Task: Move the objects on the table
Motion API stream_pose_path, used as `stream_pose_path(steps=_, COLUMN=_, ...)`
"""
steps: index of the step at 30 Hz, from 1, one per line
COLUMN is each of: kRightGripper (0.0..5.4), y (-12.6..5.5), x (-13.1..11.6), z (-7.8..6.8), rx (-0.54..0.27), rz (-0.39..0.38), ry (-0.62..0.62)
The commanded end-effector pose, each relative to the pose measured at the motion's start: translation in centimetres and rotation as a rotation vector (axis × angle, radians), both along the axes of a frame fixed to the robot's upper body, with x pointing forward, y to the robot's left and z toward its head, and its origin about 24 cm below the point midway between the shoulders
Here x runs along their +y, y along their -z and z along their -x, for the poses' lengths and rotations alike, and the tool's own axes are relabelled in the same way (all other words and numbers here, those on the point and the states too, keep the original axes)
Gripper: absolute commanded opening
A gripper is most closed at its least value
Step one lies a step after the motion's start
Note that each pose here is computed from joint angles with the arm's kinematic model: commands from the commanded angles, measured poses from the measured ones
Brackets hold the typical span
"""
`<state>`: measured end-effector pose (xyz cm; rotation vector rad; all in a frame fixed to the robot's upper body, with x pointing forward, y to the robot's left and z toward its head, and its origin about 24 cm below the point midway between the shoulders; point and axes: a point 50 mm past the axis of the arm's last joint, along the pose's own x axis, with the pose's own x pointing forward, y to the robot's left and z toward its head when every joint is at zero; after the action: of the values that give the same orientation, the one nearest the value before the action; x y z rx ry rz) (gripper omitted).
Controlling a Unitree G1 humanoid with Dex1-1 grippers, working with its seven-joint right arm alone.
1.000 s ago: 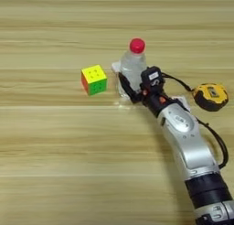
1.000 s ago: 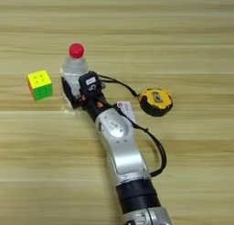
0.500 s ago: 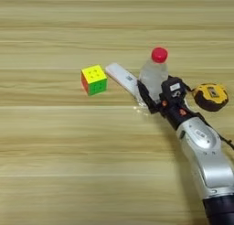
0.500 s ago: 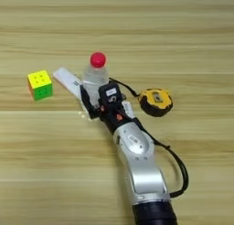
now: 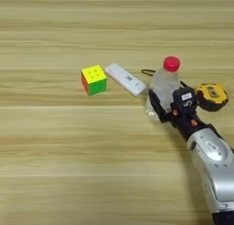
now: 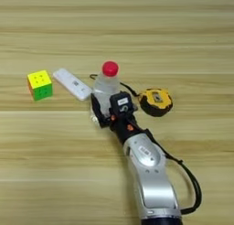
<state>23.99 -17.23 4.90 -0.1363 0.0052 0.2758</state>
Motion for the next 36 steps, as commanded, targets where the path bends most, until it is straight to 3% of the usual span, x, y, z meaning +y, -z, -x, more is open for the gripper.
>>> stream_pose_path(steps=1, kRightGripper=3.14, y=-2.1, x=0.0, z=-0.7, rx=-0.106, rz=-0.001, ry=-0.001)
stream_pose_path(steps=8, kRightGripper=3.14, y=-1.1, x=0.1, z=-0.6, rx=-0.073, rz=-0.004, ry=-0.002)
stream_pose_path(steps=20, kRightGripper=4.78, y=-0.8, x=0.2, z=-0.7, rx=-0.072, rz=-0.003, ry=-0.003)
stream_pose_path(steps=27, kRightGripper=5.36, y=-0.9, x=0.3, z=-0.6, rx=-0.078, rz=-0.002, ry=0.004)
stream_pose_path(steps=36, kRightGripper=5.36, y=-1.5, x=0.2, z=-0.5, rx=-0.109, rz=-0.008, ry=0.022)
